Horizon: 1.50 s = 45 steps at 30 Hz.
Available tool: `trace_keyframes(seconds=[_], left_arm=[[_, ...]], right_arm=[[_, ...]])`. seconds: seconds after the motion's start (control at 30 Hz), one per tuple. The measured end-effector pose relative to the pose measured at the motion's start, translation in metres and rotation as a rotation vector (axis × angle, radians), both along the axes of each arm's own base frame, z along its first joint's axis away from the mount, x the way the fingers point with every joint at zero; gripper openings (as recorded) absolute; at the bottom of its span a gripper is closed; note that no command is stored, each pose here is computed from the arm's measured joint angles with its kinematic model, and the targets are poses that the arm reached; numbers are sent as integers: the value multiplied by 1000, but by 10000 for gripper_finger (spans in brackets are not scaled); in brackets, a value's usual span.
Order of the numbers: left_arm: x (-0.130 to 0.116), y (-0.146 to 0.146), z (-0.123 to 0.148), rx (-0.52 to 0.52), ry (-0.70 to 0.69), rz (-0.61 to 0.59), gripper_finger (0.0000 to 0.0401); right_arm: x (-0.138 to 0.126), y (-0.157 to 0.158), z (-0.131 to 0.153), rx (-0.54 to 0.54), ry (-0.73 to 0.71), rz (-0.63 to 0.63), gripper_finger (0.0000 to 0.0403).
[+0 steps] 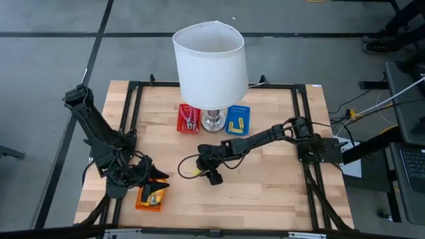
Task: Pick & Place School Supplies
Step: Put the yellow eraser into the blue basket
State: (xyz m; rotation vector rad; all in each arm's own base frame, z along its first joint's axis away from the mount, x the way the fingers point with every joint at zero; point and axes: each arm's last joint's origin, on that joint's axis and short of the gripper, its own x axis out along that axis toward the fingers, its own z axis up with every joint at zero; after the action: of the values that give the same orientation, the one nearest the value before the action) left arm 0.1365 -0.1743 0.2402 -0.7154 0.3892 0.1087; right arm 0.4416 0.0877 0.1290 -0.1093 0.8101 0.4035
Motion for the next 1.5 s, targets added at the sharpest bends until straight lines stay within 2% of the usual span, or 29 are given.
trace_keyframes(seconds=[0.53, 0.77, 0.97, 1.07, 1.2, 1.5], left_arm=[[0, 0, 0, -21, -2, 14, 203], [0, 0, 0, -31, -3, 16, 203], [0, 0, 1, -32, -7, 18, 203], [0, 0, 1, -32, -7, 18, 203], [0, 0, 1, -32, -8, 17, 203], [-1, -2, 1, -35, -13, 11, 203]], right_arm=[[3, -5, -19, -35, 22, -1, 216], [2, -2, -20, -53, 31, -22, 183], [1, 4, -20, -49, 37, -57, 130], [0, 6, -20, -43, 45, -115, 97], [-1, 10, -20, 32, 76, -217, 72], [-17, 58, -23, 64, 60, -443, 89]])
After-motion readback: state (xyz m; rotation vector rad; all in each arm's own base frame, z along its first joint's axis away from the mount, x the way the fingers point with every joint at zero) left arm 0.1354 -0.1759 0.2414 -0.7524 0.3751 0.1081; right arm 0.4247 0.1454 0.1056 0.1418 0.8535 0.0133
